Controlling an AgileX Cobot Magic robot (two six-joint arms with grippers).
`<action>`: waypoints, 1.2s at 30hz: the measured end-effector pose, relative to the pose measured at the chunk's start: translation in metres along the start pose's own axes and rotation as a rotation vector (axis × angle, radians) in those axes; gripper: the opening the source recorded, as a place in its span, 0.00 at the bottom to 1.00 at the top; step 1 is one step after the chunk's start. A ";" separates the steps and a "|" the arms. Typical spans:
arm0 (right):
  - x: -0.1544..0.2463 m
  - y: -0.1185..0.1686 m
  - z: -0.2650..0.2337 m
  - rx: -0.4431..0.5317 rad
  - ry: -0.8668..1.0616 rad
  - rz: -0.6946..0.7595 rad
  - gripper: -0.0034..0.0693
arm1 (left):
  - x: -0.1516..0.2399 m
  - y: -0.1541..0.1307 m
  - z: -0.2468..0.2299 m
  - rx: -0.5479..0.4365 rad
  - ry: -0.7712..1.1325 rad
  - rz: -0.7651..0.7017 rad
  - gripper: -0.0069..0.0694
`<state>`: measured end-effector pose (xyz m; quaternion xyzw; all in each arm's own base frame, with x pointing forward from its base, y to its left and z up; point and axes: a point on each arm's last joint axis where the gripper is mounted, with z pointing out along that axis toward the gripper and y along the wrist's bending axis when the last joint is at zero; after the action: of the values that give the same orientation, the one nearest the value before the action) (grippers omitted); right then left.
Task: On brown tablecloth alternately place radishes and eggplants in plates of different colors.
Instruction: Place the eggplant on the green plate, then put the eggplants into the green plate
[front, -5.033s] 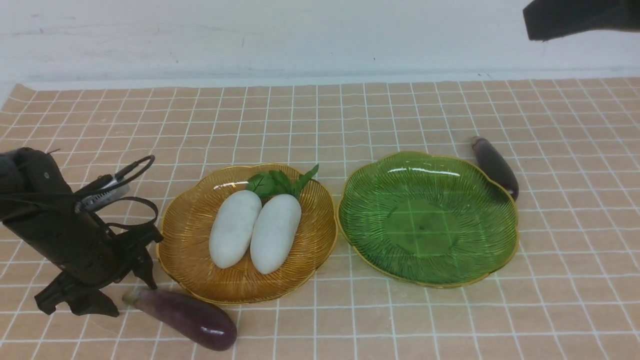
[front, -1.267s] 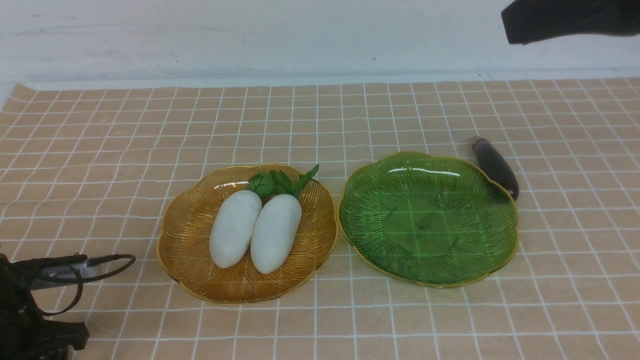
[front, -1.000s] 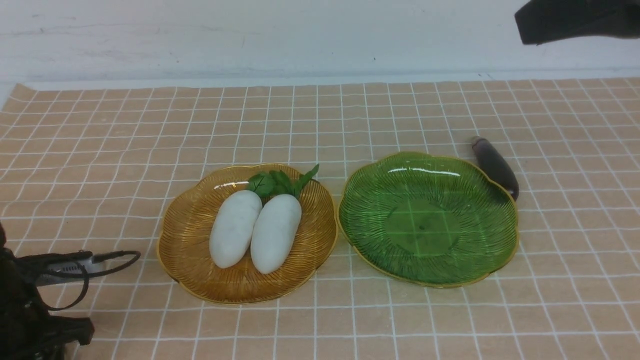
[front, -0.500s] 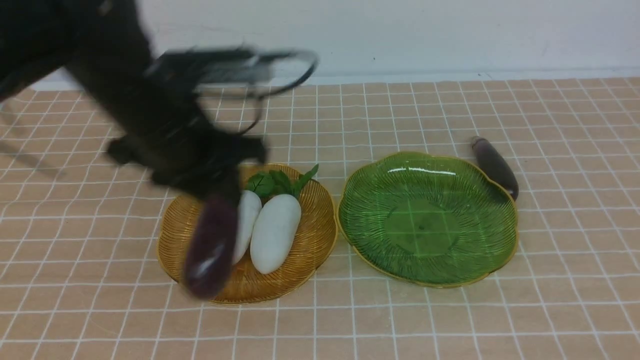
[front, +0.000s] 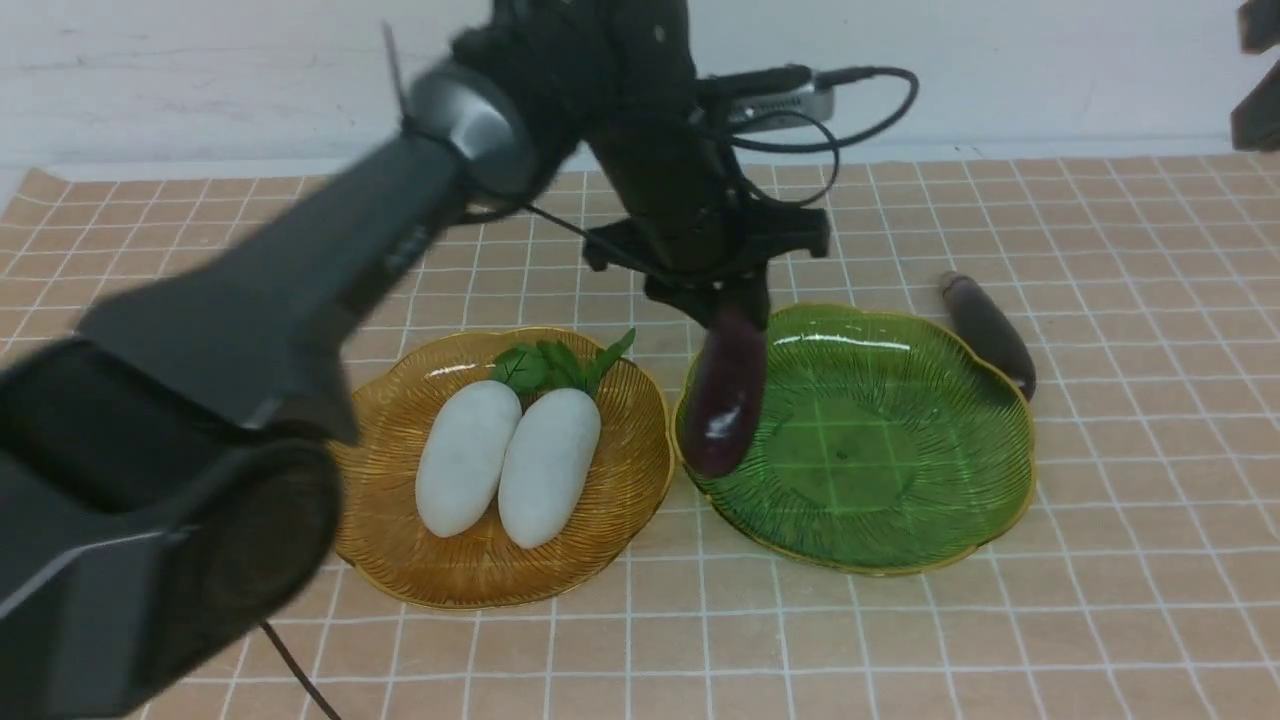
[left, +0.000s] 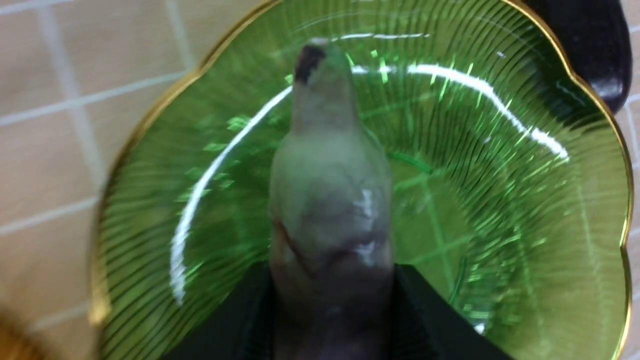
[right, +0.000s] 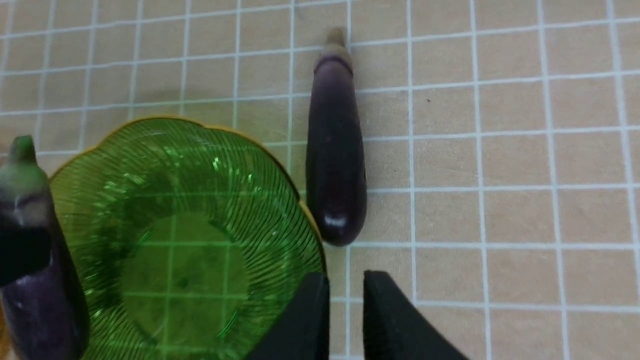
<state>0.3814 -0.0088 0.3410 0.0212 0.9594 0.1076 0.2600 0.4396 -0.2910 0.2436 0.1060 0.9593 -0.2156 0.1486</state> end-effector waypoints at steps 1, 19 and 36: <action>-0.002 -0.003 0.013 -0.005 0.016 0.004 0.20 | -0.001 0.000 0.007 0.013 -0.003 0.002 0.44; -0.002 -0.001 0.220 -0.070 -0.052 -0.043 0.84 | -0.016 -0.018 -0.044 0.067 -0.122 0.082 0.54; -0.063 0.022 0.051 -0.132 -0.135 -0.028 0.49 | -0.009 -0.027 -0.110 0.001 -0.201 0.208 0.09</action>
<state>0.4609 0.0162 0.3339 -0.0024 0.9307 0.1653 0.3262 0.4143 -0.2670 0.3512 0.1828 0.9233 -0.2090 0.2653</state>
